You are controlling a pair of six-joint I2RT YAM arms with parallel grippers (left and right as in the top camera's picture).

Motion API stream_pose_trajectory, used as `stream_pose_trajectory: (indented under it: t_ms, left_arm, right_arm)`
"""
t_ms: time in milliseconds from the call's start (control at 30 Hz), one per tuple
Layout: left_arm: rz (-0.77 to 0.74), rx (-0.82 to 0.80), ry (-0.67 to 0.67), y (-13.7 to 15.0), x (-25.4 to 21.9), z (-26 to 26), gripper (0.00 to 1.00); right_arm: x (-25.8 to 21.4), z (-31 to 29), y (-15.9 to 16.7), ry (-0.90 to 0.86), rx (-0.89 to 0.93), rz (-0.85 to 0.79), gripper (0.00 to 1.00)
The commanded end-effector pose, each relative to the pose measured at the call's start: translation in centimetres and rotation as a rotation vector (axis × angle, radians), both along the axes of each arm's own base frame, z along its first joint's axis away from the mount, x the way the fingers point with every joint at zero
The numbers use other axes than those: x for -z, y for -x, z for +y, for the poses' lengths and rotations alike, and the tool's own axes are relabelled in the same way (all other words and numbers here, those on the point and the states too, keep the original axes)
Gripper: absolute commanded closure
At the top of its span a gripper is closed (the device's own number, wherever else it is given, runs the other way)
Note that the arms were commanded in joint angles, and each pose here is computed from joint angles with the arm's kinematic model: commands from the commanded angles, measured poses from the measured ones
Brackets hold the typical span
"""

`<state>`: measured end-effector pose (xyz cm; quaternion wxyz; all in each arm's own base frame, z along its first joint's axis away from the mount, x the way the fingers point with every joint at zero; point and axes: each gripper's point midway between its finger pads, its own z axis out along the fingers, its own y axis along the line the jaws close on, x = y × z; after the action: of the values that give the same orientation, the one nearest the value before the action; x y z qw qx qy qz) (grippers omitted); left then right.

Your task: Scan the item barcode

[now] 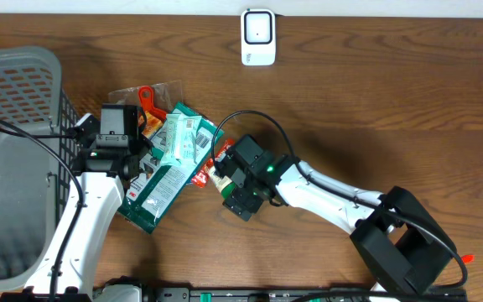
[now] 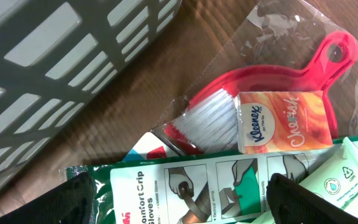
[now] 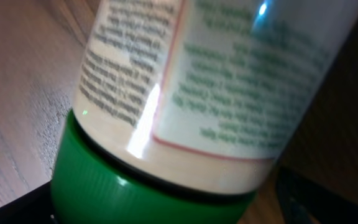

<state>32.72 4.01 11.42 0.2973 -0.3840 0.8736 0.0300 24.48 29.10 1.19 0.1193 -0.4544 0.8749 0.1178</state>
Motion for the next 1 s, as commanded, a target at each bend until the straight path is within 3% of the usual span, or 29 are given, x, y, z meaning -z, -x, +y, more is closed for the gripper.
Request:
stream_pose_trajectory:
  t_ms: [0,700,967]
  left_arm:
    - [0.010,-0.044,-0.007,0.4,0.4,0.6,0.11]
    - [0.009,-0.044,-0.007,0.3,0.4,0.6,0.11]
    - [0.010,-0.044,-0.007,0.3,0.4,0.6,0.11]
  right_arm:
    - [-1.1,1.3,-0.9,-0.063,-0.049,-0.008,0.01]
    - [-2.0,3.2,-1.4,-0.116,-0.074,-0.063,0.01]
    - [-0.2,3.5,-1.7,-0.094,-0.073,-0.042,0.01]
